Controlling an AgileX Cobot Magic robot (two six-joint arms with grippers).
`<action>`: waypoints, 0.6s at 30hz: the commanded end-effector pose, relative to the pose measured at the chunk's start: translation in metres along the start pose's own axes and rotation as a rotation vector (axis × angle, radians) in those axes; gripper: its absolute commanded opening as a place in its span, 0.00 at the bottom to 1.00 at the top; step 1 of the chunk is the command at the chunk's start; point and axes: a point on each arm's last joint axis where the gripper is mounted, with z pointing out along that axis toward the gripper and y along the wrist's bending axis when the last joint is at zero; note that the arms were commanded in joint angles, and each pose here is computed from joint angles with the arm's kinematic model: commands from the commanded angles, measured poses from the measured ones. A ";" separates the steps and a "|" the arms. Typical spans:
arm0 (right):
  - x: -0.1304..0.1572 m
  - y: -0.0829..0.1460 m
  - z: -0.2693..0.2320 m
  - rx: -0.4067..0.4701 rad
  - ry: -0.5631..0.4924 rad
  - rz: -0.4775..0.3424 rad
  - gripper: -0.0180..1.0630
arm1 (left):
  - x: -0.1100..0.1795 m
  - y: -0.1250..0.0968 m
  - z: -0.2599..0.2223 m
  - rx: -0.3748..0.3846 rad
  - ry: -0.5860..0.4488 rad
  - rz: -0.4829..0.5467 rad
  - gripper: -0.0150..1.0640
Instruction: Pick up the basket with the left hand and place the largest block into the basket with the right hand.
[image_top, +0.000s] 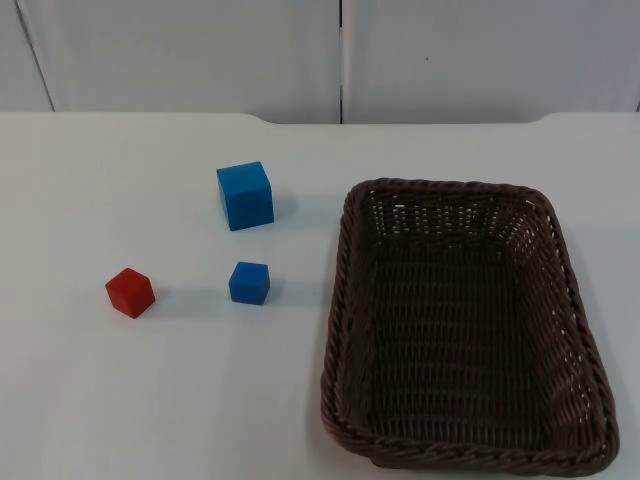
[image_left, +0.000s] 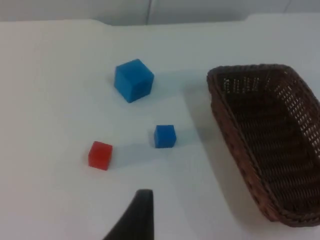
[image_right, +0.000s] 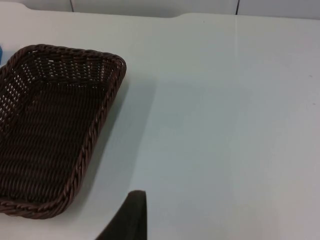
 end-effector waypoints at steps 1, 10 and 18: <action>0.000 0.000 -0.001 0.004 -0.011 0.006 0.98 | -0.007 0.003 0.006 0.006 -0.008 0.005 0.99; 0.000 0.000 -0.001 0.005 -0.011 0.005 0.98 | -0.015 0.016 0.044 0.048 0.122 -0.049 0.95; 0.000 0.000 -0.001 0.005 -0.011 0.005 0.98 | -0.037 0.023 0.067 0.097 0.172 -0.085 0.93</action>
